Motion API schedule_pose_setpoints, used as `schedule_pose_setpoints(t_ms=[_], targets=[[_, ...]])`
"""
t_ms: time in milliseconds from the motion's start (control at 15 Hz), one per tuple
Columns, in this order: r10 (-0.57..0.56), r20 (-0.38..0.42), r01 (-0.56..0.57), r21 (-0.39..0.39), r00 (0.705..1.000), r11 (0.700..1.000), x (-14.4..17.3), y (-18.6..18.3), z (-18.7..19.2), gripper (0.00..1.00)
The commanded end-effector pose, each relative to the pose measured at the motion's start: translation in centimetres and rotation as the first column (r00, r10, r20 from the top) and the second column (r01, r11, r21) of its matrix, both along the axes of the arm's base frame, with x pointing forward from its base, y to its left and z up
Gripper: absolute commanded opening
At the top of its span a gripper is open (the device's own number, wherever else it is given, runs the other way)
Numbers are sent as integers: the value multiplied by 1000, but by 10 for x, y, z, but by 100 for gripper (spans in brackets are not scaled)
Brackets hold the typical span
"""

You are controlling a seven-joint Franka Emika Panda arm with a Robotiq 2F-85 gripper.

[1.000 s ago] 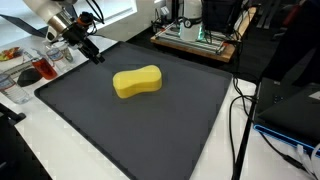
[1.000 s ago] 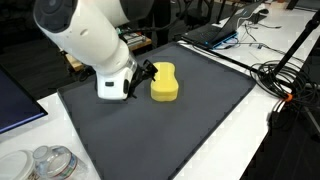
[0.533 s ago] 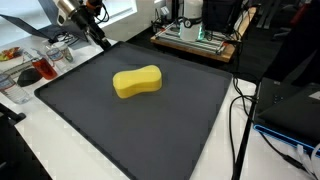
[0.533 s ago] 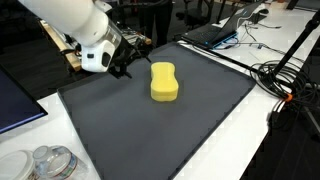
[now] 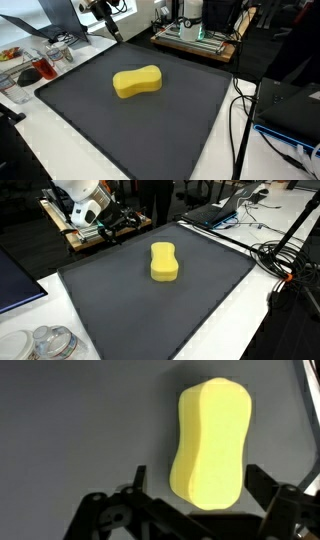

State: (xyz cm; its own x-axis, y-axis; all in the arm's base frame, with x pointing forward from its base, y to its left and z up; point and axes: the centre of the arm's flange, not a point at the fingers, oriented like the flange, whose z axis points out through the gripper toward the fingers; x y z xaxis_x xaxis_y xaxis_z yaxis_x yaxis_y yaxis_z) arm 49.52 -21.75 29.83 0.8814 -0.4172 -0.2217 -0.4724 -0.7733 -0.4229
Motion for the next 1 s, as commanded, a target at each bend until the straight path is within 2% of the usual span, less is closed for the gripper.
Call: schedule_pose_setpoints(t_ms=[0,200,400,667,933], targets=[[-60,36,59,27,998,998,-78,15,-7,100],[-110,39,107,83,993,991,-117,25,-3,100],[-118,78,111,88,990,990,-141,47,21,100],[-33,119,31,25,992,999,-140,90,65,100],[27,127,-15,-95,992,995,-121,147,112,100]])
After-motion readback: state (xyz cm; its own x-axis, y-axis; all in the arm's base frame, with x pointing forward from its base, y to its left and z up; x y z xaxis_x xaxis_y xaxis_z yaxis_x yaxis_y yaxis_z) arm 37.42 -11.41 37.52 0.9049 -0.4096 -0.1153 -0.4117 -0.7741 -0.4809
